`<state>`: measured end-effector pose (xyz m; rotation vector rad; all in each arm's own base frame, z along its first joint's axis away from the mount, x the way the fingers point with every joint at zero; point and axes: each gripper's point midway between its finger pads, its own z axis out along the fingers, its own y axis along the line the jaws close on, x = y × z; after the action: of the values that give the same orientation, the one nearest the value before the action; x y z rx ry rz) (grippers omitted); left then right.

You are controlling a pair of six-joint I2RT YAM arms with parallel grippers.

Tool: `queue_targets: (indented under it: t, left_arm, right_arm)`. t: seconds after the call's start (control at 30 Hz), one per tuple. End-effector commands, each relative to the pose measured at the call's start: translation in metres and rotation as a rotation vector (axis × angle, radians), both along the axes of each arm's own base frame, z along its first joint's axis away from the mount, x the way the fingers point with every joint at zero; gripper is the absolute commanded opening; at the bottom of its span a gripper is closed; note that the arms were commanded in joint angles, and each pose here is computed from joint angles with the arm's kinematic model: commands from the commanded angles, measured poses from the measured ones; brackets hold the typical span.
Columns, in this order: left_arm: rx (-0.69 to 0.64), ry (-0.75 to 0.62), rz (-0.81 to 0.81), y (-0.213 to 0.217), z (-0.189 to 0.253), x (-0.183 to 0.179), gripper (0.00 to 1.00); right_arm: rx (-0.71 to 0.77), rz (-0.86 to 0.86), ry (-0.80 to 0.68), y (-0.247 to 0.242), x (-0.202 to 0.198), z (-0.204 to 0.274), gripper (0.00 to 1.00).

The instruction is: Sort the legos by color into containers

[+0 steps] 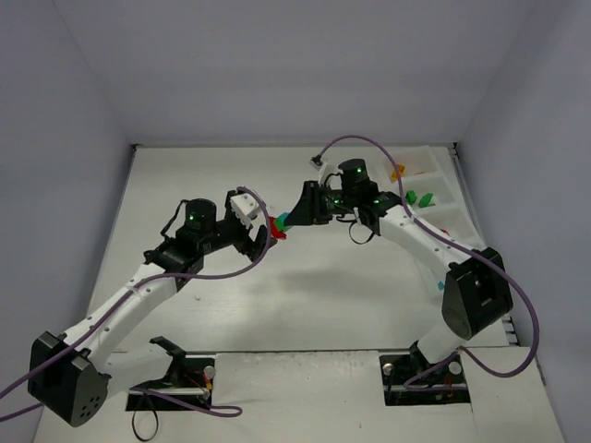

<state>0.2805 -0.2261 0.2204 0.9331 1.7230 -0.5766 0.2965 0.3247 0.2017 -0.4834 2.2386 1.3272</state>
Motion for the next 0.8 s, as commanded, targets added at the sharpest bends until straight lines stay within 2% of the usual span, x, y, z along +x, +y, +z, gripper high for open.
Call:
queue_targets:
  t: [0.0,0.07,0.1,0.13,0.27,0.4,0.47,0.53,0.77]
  left_arm:
    - [-0.231,0.020,0.097,0.002,0.041,0.016,0.78]
    - [-0.342,0.092,0.084,0.003,0.046,0.015,0.78]
    - [-0.471,0.129,0.119,0.012,0.063,0.026,0.78]
    - [-0.526,0.169,0.110,0.012,0.064,0.026,0.78]
    - [-0.638,0.257,0.012,-0.004,0.071,0.025,0.78]
    - [-0.800,0.299,-0.109,-0.018,0.102,0.023,0.78]
    - [-0.835,0.330,-0.138,-0.023,0.102,0.027,0.78]
    - [-0.903,0.322,-0.211,-0.027,0.120,0.024,0.78]
    - [-0.885,0.300,-0.252,-0.031,0.126,0.018,0.77]
  right_arm:
    - [0.072,-0.063,-0.133,-0.024,0.020,0.044,0.00]
    - [0.098,-0.086,-0.149,-0.036,0.027,0.053,0.00]
    - [0.106,-0.084,-0.148,-0.039,0.027,0.055,0.00]
    - [0.120,-0.065,-0.151,-0.040,0.025,0.057,0.00]
    - [0.168,-0.019,-0.171,-0.040,0.018,0.070,0.00]
    - [0.224,0.000,-0.185,-0.037,0.012,0.082,0.00]
    - [0.255,0.011,-0.206,-0.036,0.012,0.088,0.00]
    - [0.289,0.023,-0.206,-0.034,0.010,0.095,0.00]
    - [0.308,0.028,-0.222,-0.033,0.010,0.103,0.00]
